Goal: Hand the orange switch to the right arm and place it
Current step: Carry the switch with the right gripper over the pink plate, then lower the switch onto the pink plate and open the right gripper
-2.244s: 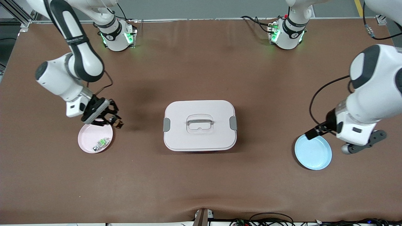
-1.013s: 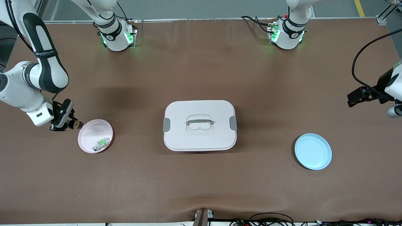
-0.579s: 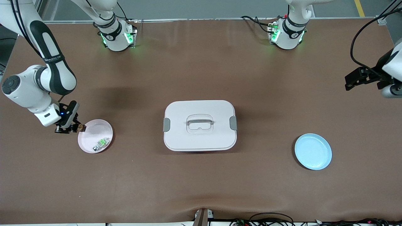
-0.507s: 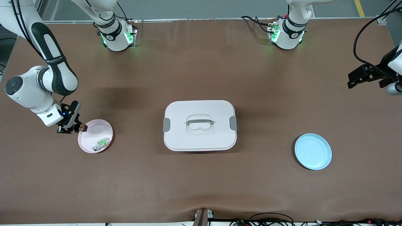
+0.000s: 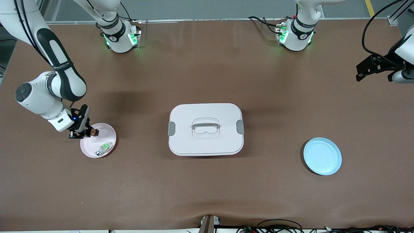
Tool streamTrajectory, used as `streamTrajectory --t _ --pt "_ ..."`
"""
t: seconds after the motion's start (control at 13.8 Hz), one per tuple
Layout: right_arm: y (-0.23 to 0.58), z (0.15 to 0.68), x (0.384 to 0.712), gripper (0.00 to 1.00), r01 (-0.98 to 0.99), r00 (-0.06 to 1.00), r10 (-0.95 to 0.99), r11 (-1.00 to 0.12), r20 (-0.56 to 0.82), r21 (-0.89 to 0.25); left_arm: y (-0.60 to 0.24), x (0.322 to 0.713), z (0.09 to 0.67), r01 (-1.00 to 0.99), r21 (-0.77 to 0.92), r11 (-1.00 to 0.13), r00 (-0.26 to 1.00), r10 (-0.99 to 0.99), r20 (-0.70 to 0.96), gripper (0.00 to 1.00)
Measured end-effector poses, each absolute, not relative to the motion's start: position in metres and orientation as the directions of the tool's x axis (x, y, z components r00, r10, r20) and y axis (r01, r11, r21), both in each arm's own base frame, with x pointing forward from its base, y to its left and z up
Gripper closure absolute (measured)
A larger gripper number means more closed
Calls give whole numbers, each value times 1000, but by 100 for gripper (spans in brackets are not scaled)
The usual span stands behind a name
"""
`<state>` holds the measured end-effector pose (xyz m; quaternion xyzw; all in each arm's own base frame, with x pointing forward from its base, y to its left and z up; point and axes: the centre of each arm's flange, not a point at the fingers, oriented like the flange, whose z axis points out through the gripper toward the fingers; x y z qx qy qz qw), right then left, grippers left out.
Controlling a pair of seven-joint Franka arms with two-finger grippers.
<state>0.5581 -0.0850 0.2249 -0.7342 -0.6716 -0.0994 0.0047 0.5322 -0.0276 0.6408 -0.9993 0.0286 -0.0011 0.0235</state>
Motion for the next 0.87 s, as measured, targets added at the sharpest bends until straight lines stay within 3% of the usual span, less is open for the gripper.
streamTrajectory --t 0.87 --pt "-88 196 564 58 989 76 981 -97 177 116 -21 527 643 -49 -47 -998 999 -49 -8 0"
